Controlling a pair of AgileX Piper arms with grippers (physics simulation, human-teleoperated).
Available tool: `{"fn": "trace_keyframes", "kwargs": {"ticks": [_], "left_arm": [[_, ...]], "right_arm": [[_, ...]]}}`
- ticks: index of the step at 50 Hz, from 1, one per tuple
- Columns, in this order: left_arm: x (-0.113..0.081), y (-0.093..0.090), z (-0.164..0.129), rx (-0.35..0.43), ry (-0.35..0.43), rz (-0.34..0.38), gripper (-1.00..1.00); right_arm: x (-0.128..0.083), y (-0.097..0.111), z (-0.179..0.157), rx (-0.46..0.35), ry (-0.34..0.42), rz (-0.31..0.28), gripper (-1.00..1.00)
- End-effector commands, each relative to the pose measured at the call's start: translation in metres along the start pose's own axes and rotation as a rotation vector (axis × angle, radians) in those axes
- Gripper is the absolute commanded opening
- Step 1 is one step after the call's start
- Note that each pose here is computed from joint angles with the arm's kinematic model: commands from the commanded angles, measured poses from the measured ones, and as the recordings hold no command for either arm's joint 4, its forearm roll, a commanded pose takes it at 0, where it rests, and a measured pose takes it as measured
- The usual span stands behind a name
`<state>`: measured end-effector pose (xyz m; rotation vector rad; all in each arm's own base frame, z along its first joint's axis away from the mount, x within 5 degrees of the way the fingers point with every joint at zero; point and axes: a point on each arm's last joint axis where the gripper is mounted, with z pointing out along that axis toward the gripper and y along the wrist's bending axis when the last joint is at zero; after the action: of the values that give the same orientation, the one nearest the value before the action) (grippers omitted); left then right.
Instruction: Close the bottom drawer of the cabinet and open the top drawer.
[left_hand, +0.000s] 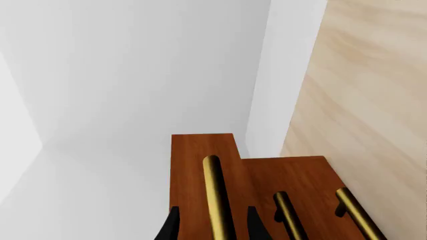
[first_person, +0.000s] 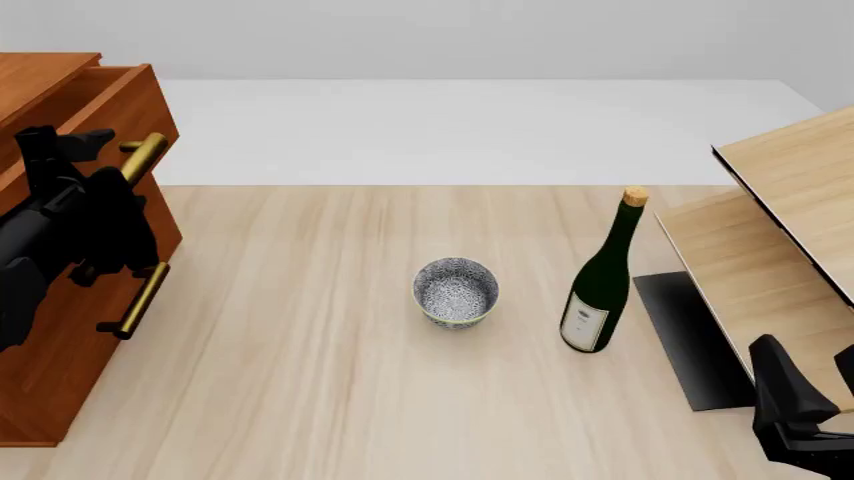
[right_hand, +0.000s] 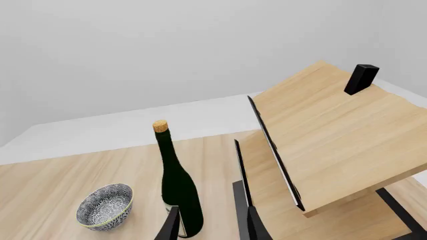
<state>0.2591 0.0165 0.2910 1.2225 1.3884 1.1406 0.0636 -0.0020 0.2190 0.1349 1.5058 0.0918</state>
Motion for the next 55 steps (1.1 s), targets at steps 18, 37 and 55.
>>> {"fn": "trace_keyframes", "kwargs": {"ticks": [18,37,55], "left_arm": [[-0.007,-0.008,-0.001,0.036,-0.024,-0.052,1.0],[-0.012,-0.007,-0.008,0.043,-0.042,-0.061,1.0],[-0.013,-0.002,-0.025,0.024,-0.05,-0.042,1.0]], "right_arm": [[0.0,0.0,-0.001,-0.002,0.001,0.003,1.0],[0.0,0.001,-0.002,-0.01,0.002,0.008,1.0],[0.0,0.0,0.0,-0.006,0.006,0.031,1.0]]}}
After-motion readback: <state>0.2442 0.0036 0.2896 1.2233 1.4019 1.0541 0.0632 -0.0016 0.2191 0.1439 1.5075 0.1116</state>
